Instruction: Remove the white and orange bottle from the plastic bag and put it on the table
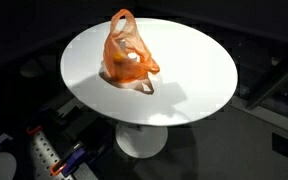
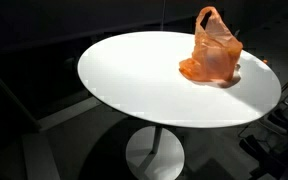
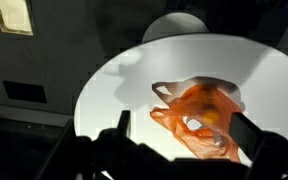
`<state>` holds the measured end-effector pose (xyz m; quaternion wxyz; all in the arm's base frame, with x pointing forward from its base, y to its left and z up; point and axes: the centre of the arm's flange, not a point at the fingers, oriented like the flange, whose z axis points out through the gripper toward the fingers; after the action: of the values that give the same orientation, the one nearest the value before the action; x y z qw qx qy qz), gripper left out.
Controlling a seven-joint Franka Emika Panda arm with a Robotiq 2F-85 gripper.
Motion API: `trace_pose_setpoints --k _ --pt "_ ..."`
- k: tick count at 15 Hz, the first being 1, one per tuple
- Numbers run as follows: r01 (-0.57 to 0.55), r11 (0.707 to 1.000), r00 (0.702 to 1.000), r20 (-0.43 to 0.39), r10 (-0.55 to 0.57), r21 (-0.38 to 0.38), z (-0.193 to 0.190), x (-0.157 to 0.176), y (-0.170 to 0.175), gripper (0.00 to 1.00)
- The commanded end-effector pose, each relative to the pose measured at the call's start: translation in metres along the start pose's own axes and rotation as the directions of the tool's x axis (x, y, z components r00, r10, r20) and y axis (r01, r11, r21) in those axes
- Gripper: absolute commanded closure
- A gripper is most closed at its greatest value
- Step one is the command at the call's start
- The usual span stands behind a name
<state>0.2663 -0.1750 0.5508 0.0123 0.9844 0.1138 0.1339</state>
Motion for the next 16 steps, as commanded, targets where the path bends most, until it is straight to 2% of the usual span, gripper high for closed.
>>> trace_pose_setpoints --k 1,4,7,13,16 --pt "0.0 1.0 1.0 0.0 0.0 0.0 0.0 0.0 0.0 0.0" --pt "0.0 1.0 1.0 0.0 0.0 0.0 0.0 0.0 0.0 0.0" --pt "-0.007 1.0 1.0 -0.013 0.007 -0.008 -0.004 0.015 0.003 0.0" --pt "-0.002 1.0 1.0 -0.016 0.002 -0.023 0.004 0.067 -0.002 0.0" --pt "-0.023 0.999 1.0 0.012 0.023 -0.023 0.01 0.099 -0.007 0.0"
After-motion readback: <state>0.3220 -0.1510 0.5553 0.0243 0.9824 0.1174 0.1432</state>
